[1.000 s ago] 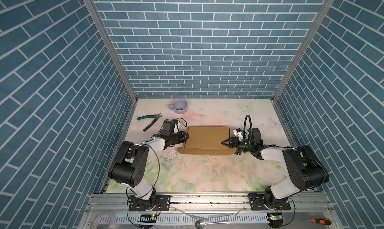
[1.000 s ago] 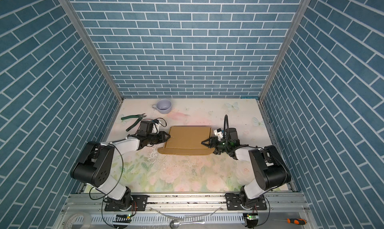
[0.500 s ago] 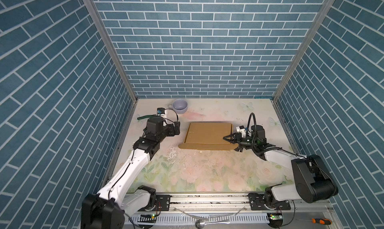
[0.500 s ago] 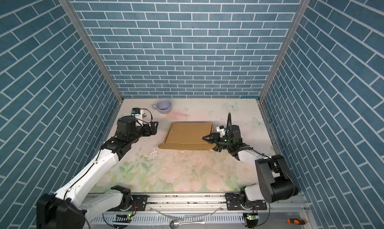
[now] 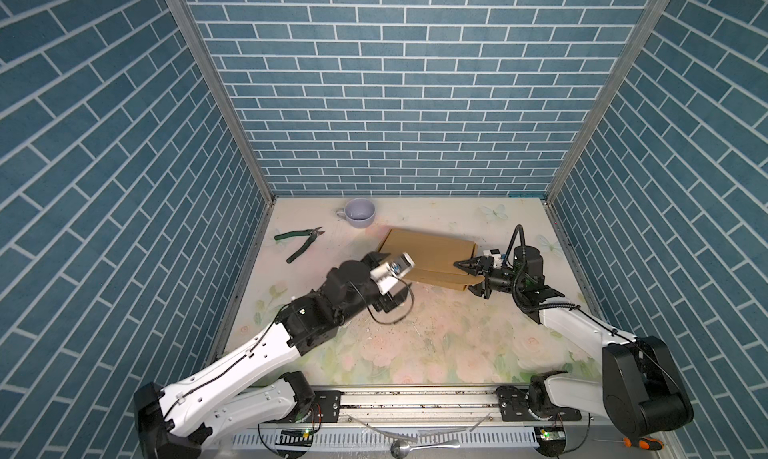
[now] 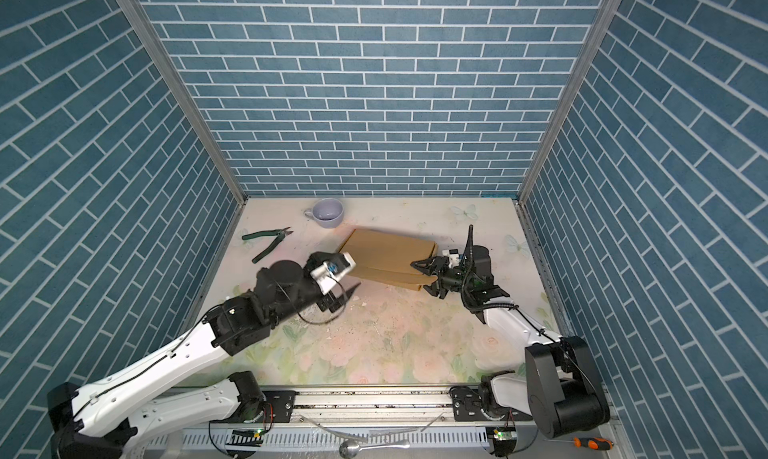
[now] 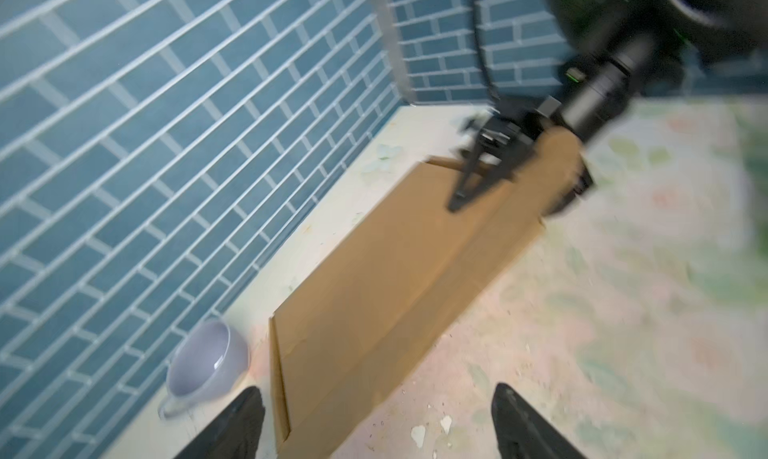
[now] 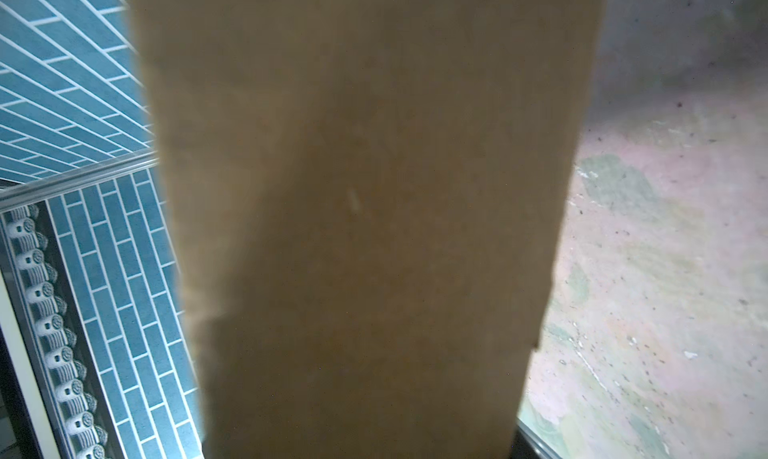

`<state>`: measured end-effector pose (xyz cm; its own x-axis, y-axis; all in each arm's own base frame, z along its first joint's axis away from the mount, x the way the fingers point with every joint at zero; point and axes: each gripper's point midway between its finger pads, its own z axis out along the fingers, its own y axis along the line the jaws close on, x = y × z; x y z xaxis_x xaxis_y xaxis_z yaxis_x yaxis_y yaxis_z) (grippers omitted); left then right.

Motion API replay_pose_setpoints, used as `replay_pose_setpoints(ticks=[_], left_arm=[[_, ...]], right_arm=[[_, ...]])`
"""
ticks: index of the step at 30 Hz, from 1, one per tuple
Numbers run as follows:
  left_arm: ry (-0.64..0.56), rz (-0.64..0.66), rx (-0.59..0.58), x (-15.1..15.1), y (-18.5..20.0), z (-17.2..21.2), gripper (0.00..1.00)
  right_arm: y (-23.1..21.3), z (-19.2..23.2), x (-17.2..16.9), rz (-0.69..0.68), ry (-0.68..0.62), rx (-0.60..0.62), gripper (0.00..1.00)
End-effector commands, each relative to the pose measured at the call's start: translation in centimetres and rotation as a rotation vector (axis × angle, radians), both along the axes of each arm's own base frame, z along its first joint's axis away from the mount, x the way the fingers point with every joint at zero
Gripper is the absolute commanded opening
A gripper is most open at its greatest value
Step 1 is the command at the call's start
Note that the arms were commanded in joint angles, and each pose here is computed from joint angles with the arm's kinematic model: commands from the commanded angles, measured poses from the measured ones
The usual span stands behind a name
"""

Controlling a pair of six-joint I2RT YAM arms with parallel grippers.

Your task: Fold the paper box

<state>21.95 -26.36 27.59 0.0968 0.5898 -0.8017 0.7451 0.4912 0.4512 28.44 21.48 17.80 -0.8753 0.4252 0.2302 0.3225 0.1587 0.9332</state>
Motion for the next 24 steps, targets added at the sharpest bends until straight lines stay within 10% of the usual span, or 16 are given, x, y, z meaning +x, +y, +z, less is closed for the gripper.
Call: replay_pose_setpoints(ticks=[1, 24], left_arm=[[-0.122, -0.054, 0.339, -0.3, 0.3, -3.6, 0.9], [-0.487, -0.107, 0.647, 5.7, -4.4, -7.8, 0.84]], right_arm=[[-0.2, 1.2, -0.2, -0.033, 0.051, 0.05, 0.4], [0.1, 2.9, -4.8, 0.091, 0.125, 0.109, 0.38]])
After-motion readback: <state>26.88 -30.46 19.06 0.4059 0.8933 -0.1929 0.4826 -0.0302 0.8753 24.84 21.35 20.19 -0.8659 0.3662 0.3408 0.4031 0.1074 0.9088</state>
